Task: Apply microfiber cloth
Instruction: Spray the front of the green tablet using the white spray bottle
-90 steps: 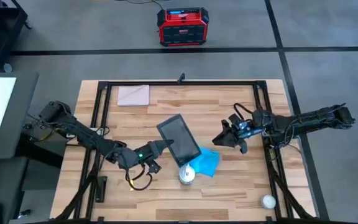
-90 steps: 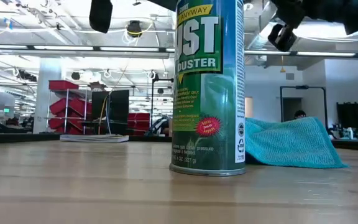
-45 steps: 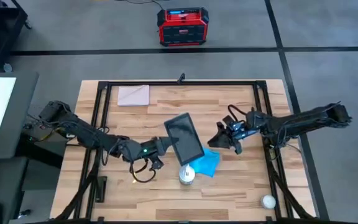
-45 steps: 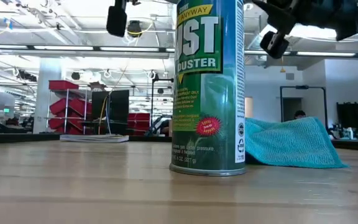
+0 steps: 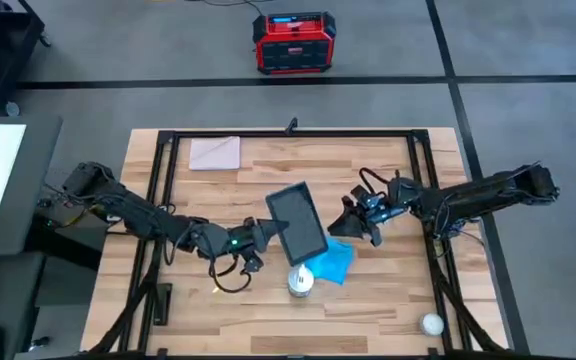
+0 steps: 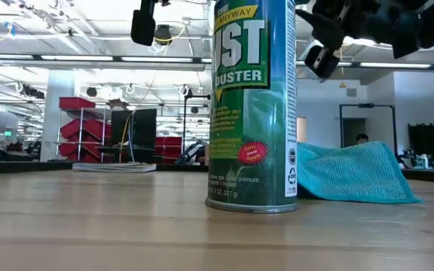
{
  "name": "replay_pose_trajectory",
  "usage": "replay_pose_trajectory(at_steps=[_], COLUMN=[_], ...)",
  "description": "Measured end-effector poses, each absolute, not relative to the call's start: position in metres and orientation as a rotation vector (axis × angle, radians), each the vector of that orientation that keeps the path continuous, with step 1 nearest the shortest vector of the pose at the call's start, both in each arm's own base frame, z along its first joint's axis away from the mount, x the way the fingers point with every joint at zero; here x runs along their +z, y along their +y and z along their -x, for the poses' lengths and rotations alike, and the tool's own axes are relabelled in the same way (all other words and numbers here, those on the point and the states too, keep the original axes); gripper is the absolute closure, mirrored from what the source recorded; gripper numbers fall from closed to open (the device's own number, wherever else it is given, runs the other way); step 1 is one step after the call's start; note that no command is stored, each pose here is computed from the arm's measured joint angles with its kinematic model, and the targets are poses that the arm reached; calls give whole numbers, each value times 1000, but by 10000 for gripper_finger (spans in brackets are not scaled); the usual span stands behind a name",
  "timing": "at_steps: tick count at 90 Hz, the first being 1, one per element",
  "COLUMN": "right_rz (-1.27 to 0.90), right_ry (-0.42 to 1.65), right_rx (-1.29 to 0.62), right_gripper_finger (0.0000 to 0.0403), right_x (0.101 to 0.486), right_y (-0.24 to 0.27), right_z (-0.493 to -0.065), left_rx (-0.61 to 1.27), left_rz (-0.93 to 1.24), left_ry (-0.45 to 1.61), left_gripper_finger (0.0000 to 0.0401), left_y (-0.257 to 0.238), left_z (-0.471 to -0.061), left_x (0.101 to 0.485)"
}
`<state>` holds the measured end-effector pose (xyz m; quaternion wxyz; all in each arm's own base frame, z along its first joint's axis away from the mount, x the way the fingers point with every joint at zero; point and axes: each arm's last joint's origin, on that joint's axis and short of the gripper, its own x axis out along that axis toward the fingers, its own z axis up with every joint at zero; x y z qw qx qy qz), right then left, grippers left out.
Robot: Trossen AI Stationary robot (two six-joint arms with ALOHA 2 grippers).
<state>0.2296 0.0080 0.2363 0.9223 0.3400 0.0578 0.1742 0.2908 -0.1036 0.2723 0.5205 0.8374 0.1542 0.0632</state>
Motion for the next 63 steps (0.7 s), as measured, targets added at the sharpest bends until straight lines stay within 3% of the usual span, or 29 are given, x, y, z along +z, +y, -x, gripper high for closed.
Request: replay_pose_trajectory(at_steps=[27,63], right_rz=[-699,-689], right_ry=[120,129], right_rx=[338,370], right_gripper_finger=[228,238], right_x=[235,240], right_y=[-1,-6], right_z=[-231,-244], left_rx=[148,140], left_rz=[-2009,-2011], left_ry=[366,356], left_gripper_finger=[399,399], left_y=[-104,-104], left_z=[-291,-291], left_x=[272,272])
